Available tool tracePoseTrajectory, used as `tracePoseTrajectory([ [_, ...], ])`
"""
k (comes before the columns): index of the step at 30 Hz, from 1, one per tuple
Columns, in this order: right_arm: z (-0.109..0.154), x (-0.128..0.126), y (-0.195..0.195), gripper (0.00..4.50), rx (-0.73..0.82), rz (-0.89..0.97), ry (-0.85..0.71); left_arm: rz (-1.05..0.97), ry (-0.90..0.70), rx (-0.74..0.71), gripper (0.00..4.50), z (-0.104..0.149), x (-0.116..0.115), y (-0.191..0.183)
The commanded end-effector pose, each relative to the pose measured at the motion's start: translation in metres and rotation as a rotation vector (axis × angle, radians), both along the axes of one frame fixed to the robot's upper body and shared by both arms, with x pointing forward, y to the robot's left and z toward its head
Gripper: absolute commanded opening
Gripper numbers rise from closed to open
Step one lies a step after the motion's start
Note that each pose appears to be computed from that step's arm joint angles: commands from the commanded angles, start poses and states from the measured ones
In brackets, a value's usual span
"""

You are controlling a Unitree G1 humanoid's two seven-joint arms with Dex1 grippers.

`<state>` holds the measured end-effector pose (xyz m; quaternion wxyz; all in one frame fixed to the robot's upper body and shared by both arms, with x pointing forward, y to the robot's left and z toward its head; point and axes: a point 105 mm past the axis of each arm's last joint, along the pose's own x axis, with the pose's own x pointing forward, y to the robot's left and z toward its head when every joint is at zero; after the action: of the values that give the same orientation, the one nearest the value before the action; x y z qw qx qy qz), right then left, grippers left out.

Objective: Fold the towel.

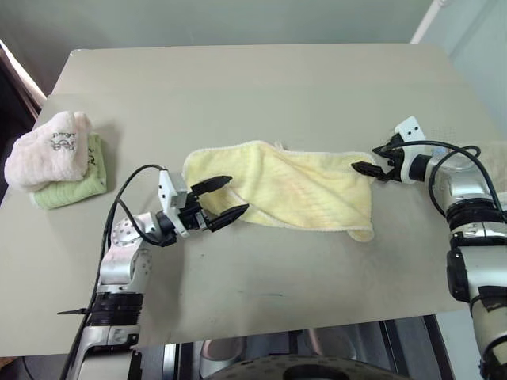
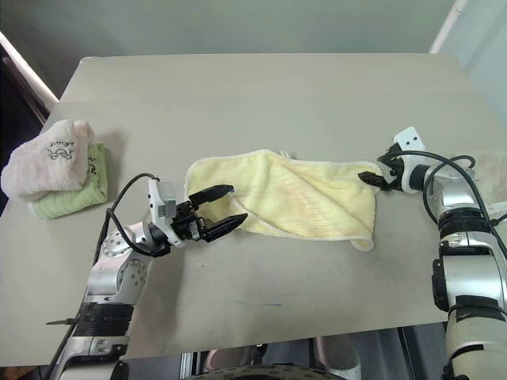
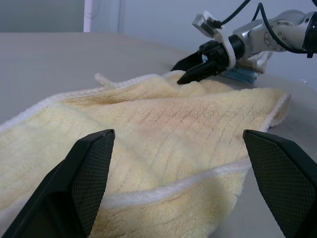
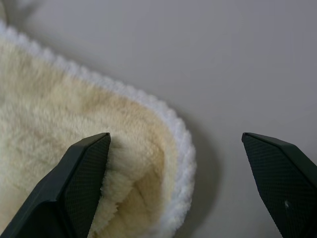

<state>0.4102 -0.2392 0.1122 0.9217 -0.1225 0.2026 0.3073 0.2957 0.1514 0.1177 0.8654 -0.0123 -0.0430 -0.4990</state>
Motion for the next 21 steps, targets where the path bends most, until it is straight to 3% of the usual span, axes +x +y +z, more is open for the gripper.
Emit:
tracePoseTrajectory([
  [1, 0.0137, 0.0045, 0.0007, 4.48, -0.018, 0.029, -0.047, 0.011, -0.048, 0.006, 4.50, 0.0093, 0.0000, 0.0031],
  [21, 0.0133, 0.0056, 0.0003, 4.48, -0.020, 0.034, -0.049, 0.011, -0.049, 0.006, 4.50, 0.0093, 0.0000, 0.0031],
])
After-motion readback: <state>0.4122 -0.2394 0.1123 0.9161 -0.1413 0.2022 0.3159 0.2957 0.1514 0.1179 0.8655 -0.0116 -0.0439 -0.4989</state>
